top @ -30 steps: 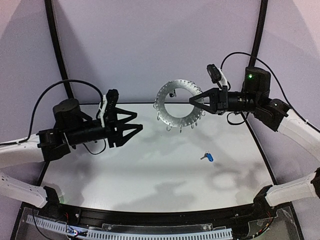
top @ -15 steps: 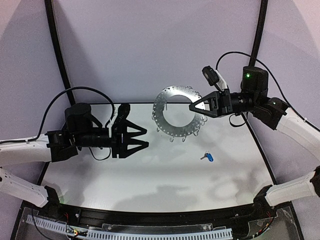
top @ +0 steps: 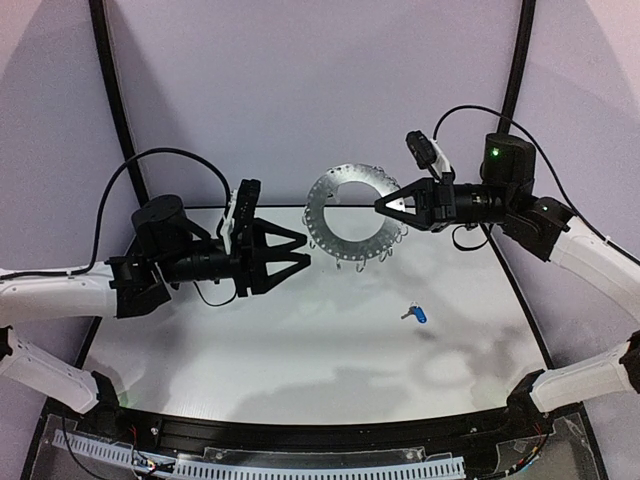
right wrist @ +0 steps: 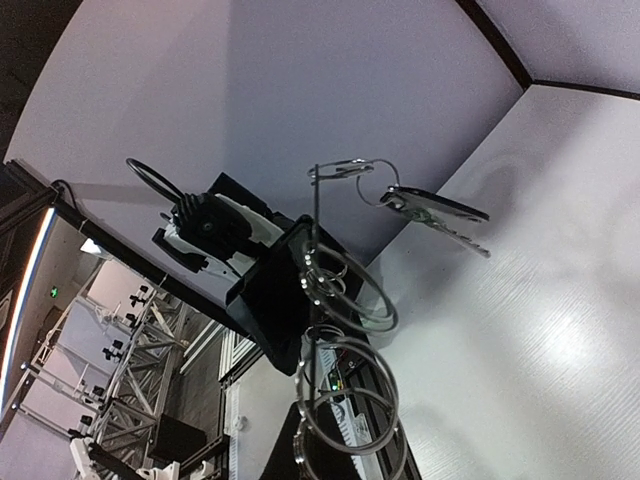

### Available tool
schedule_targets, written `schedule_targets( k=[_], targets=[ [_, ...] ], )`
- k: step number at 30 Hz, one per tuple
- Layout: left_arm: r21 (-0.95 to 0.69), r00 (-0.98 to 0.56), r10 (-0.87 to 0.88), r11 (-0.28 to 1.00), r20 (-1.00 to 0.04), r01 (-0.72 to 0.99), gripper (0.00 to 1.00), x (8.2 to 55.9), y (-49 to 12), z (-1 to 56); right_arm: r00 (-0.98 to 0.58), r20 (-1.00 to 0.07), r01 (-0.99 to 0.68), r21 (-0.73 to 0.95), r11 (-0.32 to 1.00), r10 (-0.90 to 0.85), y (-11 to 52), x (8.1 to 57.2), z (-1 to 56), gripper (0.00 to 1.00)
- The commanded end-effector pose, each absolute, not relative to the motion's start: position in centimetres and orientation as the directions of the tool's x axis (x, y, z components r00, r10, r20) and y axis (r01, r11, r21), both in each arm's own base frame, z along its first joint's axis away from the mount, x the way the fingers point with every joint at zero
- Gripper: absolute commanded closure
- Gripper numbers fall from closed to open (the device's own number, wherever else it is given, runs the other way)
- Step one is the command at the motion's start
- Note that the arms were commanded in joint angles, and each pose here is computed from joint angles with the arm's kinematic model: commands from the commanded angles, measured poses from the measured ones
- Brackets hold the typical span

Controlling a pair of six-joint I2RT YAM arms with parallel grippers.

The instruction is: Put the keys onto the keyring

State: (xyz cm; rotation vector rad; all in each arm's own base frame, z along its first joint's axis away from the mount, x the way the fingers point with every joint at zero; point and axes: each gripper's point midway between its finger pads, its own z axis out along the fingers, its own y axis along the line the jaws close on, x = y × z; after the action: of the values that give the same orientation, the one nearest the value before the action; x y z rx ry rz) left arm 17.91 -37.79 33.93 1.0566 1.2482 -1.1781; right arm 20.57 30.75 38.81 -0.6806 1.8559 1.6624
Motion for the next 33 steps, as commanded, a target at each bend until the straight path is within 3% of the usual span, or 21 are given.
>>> schedule_targets(
  k=[1,8,24,25,33],
  targets=[
    [-0.034,-0.017,-0.126,0.137,-0.992,0.99,0.53,18.5,-38.1,36.1,-0.716,-0.698,-0.693,0.714,0.1,0.021,31.2,21.4,39.1,1.0],
    [-0.041,-0.018,-0.134,0.175,-0.991,0.984,0.6,19.4,-38.2,36.5,-0.722,-0.692,-0.687,0.721,0.093,0.033,31.3,21.7,39.3,1.0],
    [0.02,0.024,-0.019,0.183,-1.0,0.983,0.9,19.6,-38.6,34.3,-0.709,-0.704,-0.701,0.71,0.064,0.043,31.2,21.4,40.9,1.0],
    [0.028,0.031,-0.015,0.186,-0.999,0.982,0.97,19.7,-38.6,34.3,-0.71,-0.703,-0.701,0.711,0.058,0.039,31.2,21.2,40.9,1.0],
    [0.053,0.05,0.019,0.192,-0.999,0.98,0.99,19.7,-38.4,33.6,-0.72,-0.693,-0.69,0.72,0.077,0.024,31.0,21.1,40.7,1.0]
  ],
)
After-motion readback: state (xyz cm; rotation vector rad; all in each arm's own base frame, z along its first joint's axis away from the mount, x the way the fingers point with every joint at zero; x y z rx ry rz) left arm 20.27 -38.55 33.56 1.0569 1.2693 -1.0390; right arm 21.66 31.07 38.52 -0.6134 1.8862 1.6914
